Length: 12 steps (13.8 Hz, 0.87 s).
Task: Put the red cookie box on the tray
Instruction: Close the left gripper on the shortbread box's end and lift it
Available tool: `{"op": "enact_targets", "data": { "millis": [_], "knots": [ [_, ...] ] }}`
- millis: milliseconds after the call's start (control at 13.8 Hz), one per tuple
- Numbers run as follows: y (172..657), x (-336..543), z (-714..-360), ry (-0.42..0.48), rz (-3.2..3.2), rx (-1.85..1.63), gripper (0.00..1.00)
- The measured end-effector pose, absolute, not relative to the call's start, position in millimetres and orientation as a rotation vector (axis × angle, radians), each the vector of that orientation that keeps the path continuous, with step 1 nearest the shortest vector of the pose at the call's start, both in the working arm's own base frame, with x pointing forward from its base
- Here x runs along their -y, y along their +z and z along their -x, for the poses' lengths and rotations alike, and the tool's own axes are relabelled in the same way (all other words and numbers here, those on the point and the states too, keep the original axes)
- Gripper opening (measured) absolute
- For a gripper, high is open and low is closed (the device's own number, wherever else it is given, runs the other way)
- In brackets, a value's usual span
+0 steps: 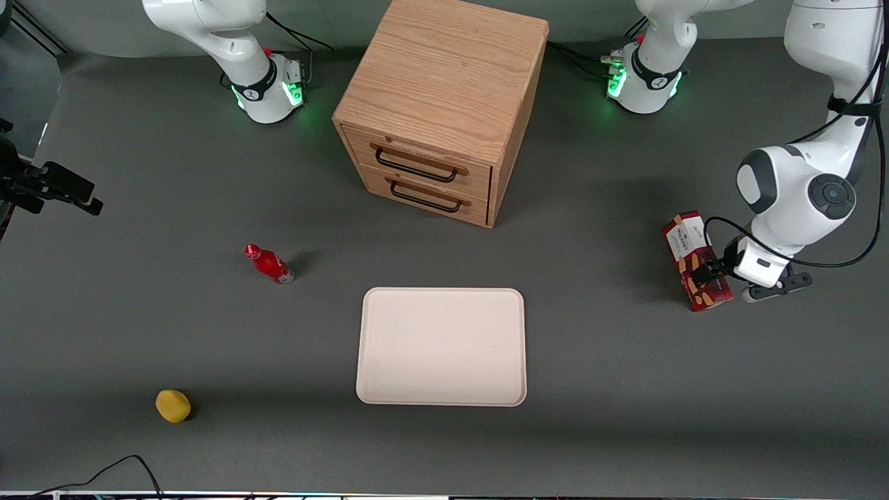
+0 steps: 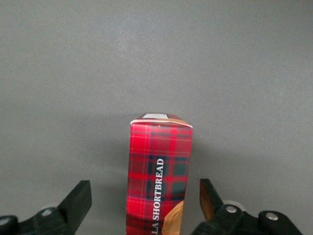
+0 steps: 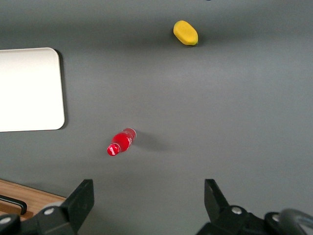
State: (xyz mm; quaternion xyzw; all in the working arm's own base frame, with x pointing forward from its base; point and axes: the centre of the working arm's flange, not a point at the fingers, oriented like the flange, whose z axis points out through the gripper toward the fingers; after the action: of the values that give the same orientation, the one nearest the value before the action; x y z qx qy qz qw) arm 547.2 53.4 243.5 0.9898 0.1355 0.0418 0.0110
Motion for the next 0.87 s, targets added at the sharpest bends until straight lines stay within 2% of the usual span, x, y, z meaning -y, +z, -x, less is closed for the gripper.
{"op": "enact_targets", "data": {
  "millis": [72, 145, 217, 507, 580, 870],
  "knots": [
    [244, -53, -547, 0.130, -3.088, -0.423, 0.93],
    [243, -53, -547, 0.131, -3.087, -0.424, 0.93],
    [243, -52, -547, 0.138, -3.086, -0.423, 0.86],
    [236, -50, -540, 0.162, -3.084, -0.420, 0.39],
    [237, -50, -540, 0.163, -3.084, -0.420, 0.33],
    [246, -47, -537, 0.117, -3.085, -0.412, 0.33]
  ]
}}
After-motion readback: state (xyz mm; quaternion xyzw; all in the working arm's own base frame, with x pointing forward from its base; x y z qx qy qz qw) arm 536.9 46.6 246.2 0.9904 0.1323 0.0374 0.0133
